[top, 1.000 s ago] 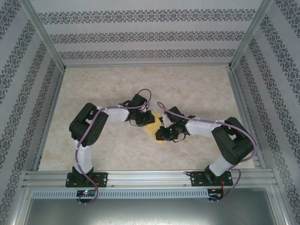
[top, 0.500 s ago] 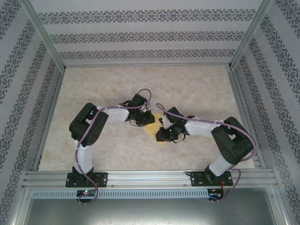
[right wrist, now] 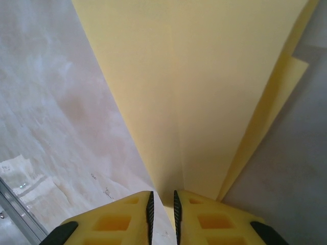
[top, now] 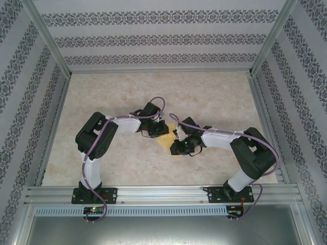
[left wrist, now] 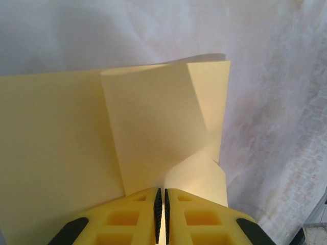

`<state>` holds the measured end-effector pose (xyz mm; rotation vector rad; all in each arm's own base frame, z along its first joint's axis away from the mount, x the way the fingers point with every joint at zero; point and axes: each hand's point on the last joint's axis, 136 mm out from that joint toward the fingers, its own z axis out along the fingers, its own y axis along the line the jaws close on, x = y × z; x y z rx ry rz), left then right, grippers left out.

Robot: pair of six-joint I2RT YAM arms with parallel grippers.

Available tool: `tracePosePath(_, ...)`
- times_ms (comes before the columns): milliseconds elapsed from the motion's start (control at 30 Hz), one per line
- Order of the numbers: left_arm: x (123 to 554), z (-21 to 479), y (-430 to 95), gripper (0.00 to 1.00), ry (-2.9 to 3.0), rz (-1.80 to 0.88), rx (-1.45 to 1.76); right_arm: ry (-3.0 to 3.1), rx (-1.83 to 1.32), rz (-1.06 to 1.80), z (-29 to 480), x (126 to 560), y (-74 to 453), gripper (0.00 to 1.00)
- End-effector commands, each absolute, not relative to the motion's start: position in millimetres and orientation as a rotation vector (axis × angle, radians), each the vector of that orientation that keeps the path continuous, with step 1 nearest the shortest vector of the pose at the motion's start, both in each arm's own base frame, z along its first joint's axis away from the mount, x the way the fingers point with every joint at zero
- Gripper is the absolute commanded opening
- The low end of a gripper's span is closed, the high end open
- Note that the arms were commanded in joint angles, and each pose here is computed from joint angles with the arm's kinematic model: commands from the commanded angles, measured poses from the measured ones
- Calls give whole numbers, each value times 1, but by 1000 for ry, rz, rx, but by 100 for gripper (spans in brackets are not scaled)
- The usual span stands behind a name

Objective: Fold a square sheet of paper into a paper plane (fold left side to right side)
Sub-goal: Fourth fold the wing at the center of the table.

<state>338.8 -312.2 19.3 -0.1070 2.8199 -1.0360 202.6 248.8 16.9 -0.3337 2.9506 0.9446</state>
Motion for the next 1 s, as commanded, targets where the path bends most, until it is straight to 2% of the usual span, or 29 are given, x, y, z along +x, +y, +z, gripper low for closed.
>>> tracePosePath(0, 316, -17, -291, 16, 2957, -854, -138, 3080, -357, 886, 7, 173, 235, 20)
tracePosePath(533, 316, -16, -290, 15, 2957, -852, -135, 3075, -321, 960, 15, 154, 227, 10)
tracePosePath(667, 317, -13, -291, 15, 2952, -860, -135, 2963, -323, 1059, 47, 165, 233, 5)
tracePosePath(800, 317, -13, -292, 16, 2948, -864, -139, 2822, -276, 1168, 76, 187, 240, 5)
tracePosePath(967, 317, -12, -293, 15, 2948, -870, -135, 2780, -210, 1181, 73, 220, 250, 5)
